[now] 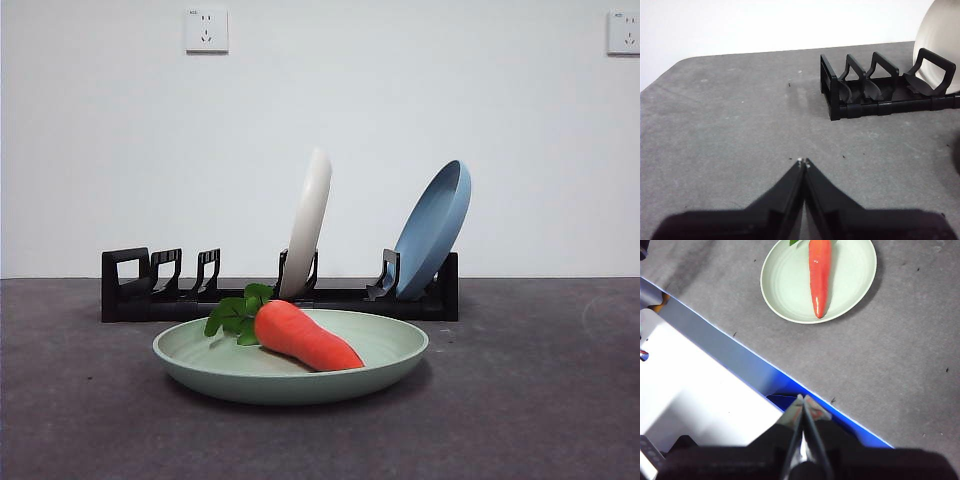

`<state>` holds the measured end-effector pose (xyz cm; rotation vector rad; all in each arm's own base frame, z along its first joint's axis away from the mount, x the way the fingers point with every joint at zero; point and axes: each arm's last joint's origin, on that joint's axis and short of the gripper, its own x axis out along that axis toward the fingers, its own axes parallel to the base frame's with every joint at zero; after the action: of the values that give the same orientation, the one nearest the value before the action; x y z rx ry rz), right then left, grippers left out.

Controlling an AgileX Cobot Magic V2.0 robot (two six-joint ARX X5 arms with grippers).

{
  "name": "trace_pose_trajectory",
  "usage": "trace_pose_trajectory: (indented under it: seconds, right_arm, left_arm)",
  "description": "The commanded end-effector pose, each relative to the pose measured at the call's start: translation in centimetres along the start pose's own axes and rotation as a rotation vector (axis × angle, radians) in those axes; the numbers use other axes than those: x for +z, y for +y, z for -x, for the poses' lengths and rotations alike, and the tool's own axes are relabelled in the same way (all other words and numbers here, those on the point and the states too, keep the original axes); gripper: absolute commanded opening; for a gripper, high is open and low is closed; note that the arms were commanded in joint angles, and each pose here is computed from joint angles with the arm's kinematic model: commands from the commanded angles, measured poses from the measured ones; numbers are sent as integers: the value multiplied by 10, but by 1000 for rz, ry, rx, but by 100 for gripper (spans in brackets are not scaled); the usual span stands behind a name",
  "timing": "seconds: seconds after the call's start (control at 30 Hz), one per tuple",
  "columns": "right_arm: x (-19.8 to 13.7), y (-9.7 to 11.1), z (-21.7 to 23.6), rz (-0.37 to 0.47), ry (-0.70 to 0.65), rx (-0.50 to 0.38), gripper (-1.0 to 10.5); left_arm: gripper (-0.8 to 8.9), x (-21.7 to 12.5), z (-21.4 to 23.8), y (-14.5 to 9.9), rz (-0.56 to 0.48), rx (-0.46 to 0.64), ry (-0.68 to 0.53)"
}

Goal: Take the green plate from the plate rack,put the plate on the table,take the carrot from the table,put the carrot in the plate

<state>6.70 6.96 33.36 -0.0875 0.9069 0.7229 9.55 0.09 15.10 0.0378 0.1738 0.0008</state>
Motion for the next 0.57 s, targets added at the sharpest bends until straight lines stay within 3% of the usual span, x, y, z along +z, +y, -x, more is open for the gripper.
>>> trace_pose_trajectory:
  seconds: [0.03, 0.43, 0.5, 0.57]
  right_arm:
    - [0, 0, 0, -1, -5, 0, 1]
    - [0, -2, 1, 10, -15, -17, 1]
    - [0, -6, 7, 63, -79, -65, 1]
    - [4, -11, 15, 63, -211, -99, 1]
  left_arm:
    - [-3, -4, -1, 0, 12, 5, 7]
    - [-3, -4, -1, 0, 12, 5, 7]
    - [-3, -4, -1, 0, 12, 5, 7]
    - [-3, -4, -1, 0, 12, 5, 7]
